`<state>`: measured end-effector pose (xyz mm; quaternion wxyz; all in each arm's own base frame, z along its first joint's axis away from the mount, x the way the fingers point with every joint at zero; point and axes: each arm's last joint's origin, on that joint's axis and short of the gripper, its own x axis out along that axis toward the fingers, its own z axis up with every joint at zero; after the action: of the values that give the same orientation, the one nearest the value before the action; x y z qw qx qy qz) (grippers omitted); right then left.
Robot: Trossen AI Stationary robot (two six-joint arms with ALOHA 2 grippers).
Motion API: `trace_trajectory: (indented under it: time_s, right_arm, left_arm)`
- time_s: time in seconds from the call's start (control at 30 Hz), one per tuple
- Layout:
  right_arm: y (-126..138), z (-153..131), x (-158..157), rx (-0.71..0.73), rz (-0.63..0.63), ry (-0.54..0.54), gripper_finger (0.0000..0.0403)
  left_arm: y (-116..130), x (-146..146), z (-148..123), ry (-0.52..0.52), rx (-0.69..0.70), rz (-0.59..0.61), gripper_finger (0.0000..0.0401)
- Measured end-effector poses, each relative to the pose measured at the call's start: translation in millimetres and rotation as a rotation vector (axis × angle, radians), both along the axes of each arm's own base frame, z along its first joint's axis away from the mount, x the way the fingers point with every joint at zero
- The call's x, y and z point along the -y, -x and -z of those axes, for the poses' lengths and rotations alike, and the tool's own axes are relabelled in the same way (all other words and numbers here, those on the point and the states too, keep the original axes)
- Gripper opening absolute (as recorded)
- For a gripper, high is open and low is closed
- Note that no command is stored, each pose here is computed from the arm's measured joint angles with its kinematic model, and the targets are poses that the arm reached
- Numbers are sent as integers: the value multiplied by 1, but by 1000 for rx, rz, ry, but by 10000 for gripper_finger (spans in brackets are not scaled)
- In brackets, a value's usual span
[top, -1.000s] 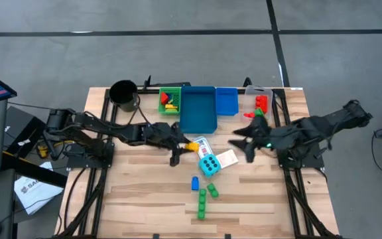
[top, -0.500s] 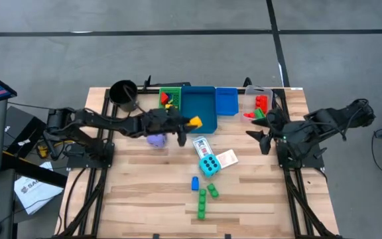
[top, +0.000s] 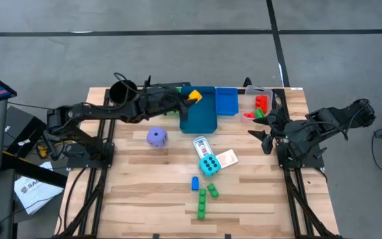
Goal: Pick & Place Toys
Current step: Put the large yellow game piece into the transparent bin
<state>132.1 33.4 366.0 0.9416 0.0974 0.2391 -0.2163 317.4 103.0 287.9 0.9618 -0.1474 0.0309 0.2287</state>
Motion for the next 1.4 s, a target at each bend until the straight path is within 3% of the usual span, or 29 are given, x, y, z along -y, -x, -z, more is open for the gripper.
trace_trajectory:
  time_s: [0.17, 0.33, 0.47, 0.67, 0.8, 0.9, 1.07, 1.4]
  right_arm:
    - [-4, -2, 6, 45, 77, -33, 240]
    - [-19, -2, 9, 62, 118, -2, 240]
    - [-43, 4, 11, -21, 83, 137, 240]
    - [-87, 18, 13, -172, -26, 393, 240]
    - [-112, 21, 13, -162, -65, 496, 240]
    - [-123, 17, 11, -102, -89, 544, 240]
    - [-128, 5, 7, 47, -152, 517, 240]
    - [-135, 8, 0, 95, -300, 458, 240]
  left_arm:
    - [-3, -9, -5, -17, 4, 45, 130]
    - [-6, -3, -6, 2, 21, 196, 132]
    - [-7, 5, -14, 66, 103, 366, 131]
    - [-5, 13, -23, 244, 173, 605, 131]
    - [-4, 15, -22, 328, 162, 690, 131]
    - [-4, 16, -21, 339, 152, 714, 131]
    - [-3, 11, -22, 332, 161, 699, 131]
    - [-1, 6, -23, 379, 177, 663, 132]
